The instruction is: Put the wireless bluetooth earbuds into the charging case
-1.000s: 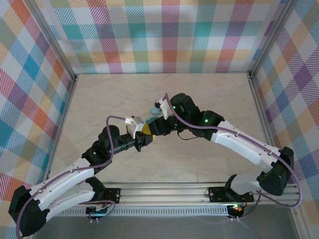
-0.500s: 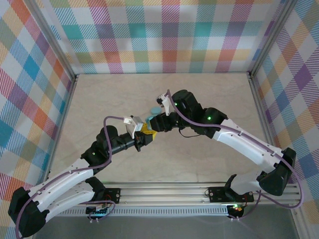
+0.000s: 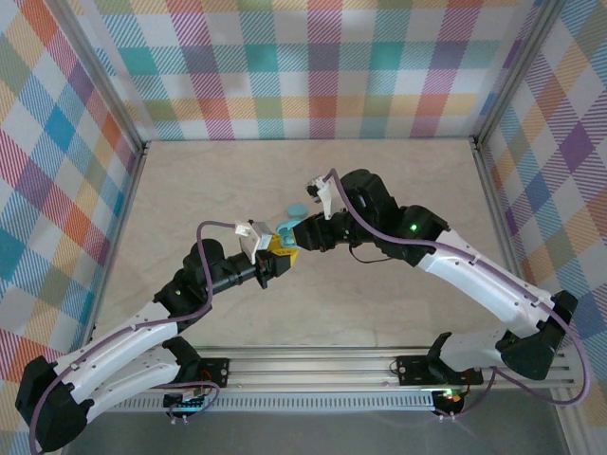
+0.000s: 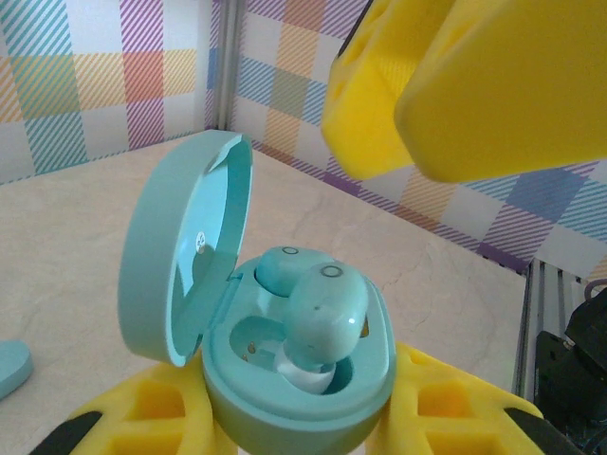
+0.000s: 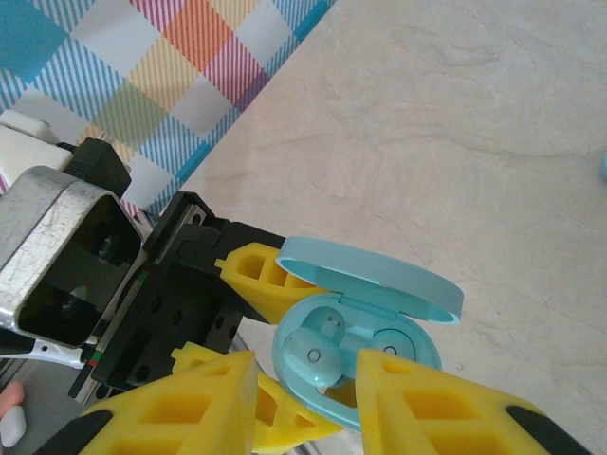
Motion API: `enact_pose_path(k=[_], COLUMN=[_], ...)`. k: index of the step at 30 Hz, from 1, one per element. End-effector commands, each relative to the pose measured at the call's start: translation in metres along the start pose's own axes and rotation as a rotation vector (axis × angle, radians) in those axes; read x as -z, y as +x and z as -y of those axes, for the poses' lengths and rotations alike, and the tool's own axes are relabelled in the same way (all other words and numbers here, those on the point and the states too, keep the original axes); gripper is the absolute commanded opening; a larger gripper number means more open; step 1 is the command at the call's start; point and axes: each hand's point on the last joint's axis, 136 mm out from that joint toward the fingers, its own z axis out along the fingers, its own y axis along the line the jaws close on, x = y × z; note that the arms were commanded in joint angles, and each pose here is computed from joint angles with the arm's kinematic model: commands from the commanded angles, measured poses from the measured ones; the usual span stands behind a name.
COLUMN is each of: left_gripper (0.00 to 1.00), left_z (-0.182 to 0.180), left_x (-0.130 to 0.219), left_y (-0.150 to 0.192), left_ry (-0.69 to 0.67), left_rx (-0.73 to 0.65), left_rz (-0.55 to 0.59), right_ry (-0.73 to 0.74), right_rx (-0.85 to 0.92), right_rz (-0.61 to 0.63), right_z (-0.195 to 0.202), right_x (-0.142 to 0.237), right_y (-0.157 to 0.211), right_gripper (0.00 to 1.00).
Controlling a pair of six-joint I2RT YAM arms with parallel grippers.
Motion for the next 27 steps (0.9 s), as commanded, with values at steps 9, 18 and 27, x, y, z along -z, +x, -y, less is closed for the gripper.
enact_pose_path(k=[9,18,27], left_gripper=[0.0,0.0,0.0], left_z=[0.009,0.009,0.01], left_x=[0.001,0.0,0.004], left_y=[-0.015,-0.014,-0.014], left_ry=[0.032,0.036,0.033], left_rx=[-0.043,-0.048,-0.065], left_rz=[0.053,0.047,0.053], right_ry=[-0.027,-0.047,0.011], right_rx=[-0.041,-0.04,-0.048], right_rz=[-0.043,-0.088,-0.127], right_z=[-0.015,-0.02,-0.01], right_x=[0.008,-0.007,-0.019], right_y=[0.009,0.014,0.016], right_gripper=[0.33,0.22,0.22])
